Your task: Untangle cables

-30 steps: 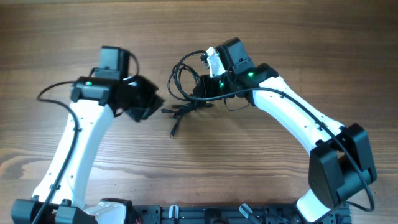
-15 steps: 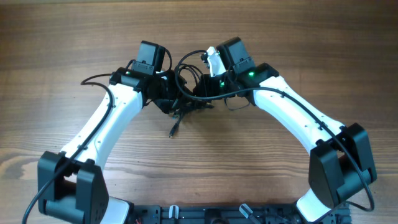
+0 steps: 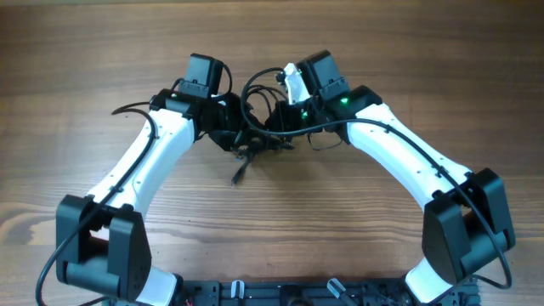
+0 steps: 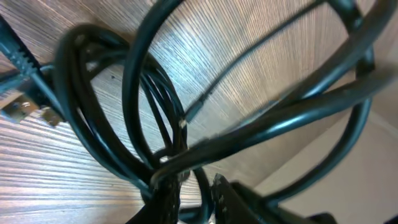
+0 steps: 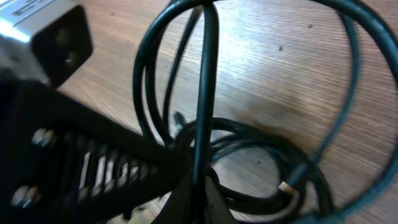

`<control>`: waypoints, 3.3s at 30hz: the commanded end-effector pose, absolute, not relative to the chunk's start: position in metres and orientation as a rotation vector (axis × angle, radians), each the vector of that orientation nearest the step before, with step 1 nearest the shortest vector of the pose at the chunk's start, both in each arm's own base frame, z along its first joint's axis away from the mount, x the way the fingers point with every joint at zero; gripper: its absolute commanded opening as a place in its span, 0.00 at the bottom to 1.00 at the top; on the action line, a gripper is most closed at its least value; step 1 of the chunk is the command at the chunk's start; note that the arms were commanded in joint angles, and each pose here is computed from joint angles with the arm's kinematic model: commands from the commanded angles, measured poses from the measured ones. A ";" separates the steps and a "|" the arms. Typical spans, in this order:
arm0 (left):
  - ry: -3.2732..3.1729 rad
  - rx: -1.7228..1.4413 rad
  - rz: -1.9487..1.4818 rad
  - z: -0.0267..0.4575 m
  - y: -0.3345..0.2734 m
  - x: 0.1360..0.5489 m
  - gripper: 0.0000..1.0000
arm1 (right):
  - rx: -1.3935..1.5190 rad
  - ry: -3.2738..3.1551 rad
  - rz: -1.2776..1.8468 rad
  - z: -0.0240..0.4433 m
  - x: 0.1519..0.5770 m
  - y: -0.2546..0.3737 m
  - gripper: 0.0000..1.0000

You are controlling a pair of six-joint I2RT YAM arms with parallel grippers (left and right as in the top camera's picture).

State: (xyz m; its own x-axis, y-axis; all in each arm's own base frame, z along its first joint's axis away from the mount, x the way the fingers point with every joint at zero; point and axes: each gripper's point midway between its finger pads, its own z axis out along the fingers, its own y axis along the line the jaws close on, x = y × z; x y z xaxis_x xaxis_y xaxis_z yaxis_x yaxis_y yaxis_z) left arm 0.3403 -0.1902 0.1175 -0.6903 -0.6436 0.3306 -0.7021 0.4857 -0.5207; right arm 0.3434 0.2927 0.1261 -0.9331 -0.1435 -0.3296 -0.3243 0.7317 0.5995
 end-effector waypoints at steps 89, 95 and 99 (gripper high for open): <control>-2.231 0.911 1.197 0.125 -0.207 0.308 0.04 | -0.318 2.652 0.802 0.133 0.358 0.275 0.12; -2.203 0.862 1.265 0.134 -0.207 0.309 0.04 | -0.184 2.708 0.767 0.125 0.356 0.267 0.37; -2.230 0.864 1.276 0.132 -0.201 0.313 0.04 | -0.155 2.777 0.741 0.115 0.346 0.261 0.46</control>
State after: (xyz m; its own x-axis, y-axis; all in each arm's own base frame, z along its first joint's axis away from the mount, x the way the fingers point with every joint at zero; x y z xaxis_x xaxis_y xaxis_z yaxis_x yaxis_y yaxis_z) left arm 0.3119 -0.2037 0.1256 -0.6908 -0.3452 0.6353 -0.7203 0.4050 -0.5632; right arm 0.3434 0.2676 0.1102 -0.9571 -0.0704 -0.2811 -0.2069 0.8453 0.4927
